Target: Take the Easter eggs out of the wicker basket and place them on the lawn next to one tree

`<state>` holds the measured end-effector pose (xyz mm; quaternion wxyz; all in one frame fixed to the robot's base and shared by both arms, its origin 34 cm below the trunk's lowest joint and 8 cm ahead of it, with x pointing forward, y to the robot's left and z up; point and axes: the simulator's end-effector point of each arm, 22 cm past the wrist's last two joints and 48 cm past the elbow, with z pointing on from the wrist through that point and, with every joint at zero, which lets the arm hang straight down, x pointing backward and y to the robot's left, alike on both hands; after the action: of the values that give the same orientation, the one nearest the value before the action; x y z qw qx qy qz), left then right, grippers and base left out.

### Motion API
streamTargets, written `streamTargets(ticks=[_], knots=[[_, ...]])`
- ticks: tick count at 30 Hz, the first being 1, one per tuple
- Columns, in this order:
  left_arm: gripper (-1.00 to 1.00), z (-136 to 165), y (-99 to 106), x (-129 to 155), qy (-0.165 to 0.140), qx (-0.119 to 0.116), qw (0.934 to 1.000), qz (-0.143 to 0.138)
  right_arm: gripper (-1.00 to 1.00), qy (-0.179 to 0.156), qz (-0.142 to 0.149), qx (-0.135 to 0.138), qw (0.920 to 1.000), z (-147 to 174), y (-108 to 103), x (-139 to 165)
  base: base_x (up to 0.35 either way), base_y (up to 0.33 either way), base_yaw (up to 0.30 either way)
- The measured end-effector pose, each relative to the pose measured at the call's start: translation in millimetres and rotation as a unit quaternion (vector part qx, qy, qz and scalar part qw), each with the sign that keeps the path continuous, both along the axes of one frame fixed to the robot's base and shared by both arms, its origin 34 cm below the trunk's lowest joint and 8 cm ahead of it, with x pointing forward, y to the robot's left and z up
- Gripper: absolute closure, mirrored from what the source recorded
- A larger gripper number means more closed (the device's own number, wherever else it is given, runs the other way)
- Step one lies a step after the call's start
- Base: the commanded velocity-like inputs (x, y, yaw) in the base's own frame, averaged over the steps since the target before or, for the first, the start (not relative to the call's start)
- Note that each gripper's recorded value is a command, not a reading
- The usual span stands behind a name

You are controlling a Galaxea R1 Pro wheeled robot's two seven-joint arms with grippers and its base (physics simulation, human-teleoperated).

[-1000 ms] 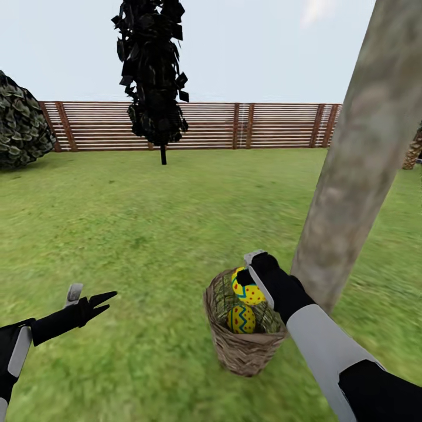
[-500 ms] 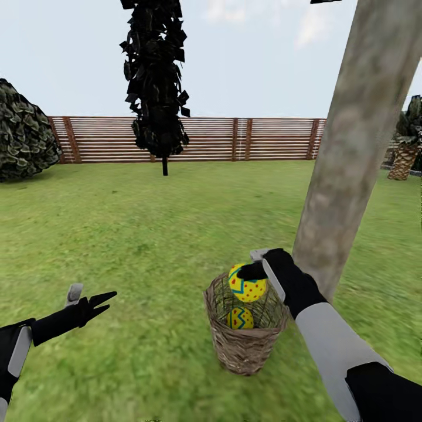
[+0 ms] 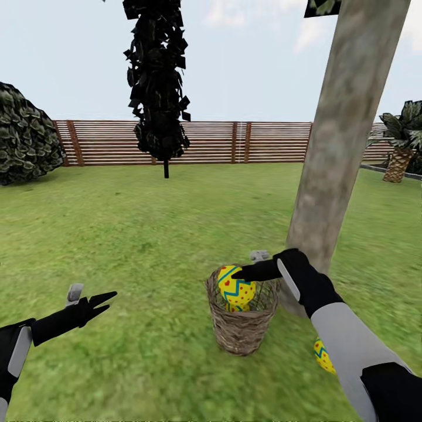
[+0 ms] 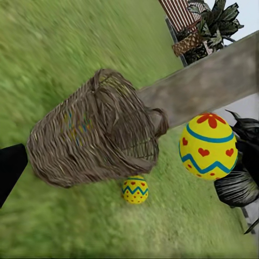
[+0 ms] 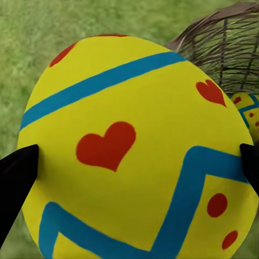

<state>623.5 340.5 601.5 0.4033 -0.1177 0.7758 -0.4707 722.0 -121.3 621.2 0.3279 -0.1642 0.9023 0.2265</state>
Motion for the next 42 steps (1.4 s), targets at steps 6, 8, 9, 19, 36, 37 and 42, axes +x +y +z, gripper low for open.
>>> streamTargets(ticks=[6, 8, 9, 19, 36, 37, 42], knots=[[-1.0, 15, 1, 4, -0.003, -0.002, 1.0, 0.001, 1.0, 0.0, 0.0, 0.0, 1.0, 14, 0, 3, -0.004, 0.0, -0.123], [-1.0, 21, 1, 5, -0.004, -0.003, 1.0, 0.001, 1.0, -0.001, 0.0, 0.0, 1.0, 20, 0, 4, 0.0, 0.0, -0.244], [-1.0, 22, 1, 5, -0.005, -0.004, 1.0, 0.001, 1.0, -0.001, 0.0, 0.0, 1.0, 20, 0, 4, 0.0, 0.0, -0.245], [-1.0, 29, 0, 4, -0.013, -0.008, 0.9999, 0.001, 1.0, -0.003, 0.0, 0.0, 1.0, 24, -1, 2, 0.0, 0.0, -0.245], [-1.0, 21, -21, 2, -0.004, -0.03, 0.9995, -0.008, 1.0, -0.003, -0.044, -0.039, 0.9983, 17, -73, 6, -0.203, 0.0, -0.245], [-1.0, 21, -29, 3, -0.004, -0.036, 0.9993, -0.012, 1.0, -0.004, -0.053, -0.041, 0.9977, 17, -84, 8, 0.0, 0.0, -0.245], [-1.0, 10, -61, 0, 0.01, -0.068, 0.9973, -0.027, 1.0, -0.048, -0.124, -0.108, 0.9852, 6, -134, 31, 0.0, 0.0, -0.246]])
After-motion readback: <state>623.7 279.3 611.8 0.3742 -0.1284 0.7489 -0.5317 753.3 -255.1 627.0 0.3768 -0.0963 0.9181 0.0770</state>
